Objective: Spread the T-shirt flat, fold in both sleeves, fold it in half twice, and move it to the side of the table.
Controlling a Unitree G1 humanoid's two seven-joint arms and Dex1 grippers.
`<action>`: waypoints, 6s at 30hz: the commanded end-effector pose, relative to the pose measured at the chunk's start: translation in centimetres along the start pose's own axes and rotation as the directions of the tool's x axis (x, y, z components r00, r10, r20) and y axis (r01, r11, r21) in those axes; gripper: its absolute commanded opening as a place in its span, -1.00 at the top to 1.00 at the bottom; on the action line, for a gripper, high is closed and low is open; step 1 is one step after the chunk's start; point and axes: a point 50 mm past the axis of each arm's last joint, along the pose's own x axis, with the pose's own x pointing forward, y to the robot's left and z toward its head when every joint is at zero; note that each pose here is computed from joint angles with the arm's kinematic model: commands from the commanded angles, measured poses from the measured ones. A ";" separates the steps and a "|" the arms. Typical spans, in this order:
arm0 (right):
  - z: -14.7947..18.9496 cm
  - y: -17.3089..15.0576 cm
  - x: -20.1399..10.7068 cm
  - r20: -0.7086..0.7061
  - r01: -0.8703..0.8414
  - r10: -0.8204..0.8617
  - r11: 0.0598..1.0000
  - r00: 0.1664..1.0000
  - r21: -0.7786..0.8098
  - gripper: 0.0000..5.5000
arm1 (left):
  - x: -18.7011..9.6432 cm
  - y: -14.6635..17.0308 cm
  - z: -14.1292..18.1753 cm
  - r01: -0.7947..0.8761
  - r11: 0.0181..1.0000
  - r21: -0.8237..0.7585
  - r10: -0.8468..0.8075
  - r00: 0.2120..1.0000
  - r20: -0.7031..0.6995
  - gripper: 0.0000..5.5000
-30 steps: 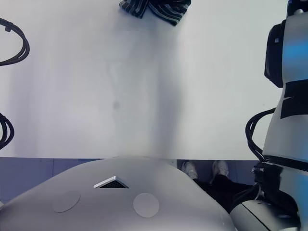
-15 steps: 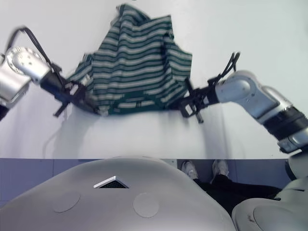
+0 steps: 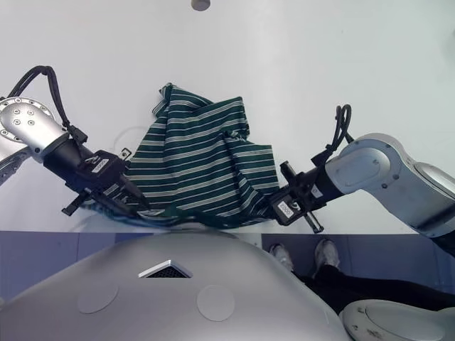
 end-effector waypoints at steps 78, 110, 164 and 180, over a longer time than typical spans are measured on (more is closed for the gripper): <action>-4.5 -11.5 -2.5 0.025 0.832 -0.937 0.322 0.349 0.451 -0.05 | 1.9 7.0 -2.6 -0.444 0.406 0.798 0.613 0.781 0.122 0.96; -2.4 -13.0 2.9 0.226 0.331 -0.741 0.522 0.632 0.786 0.57 | 1.5 6.7 2.0 -0.605 0.179 0.776 0.671 0.651 0.353 0.25; -4.0 -12.2 3.5 0.128 0.486 -0.772 0.510 0.623 0.710 1.00 | 2.0 13.4 0.4 -0.287 0.851 0.440 0.424 0.869 -0.255 0.55; -5.5 -11.8 2.1 0.047 0.574 -0.837 0.413 0.545 0.707 1.00 | -1.3 11.4 2.9 -0.459 0.768 0.447 0.543 0.836 -0.075 0.99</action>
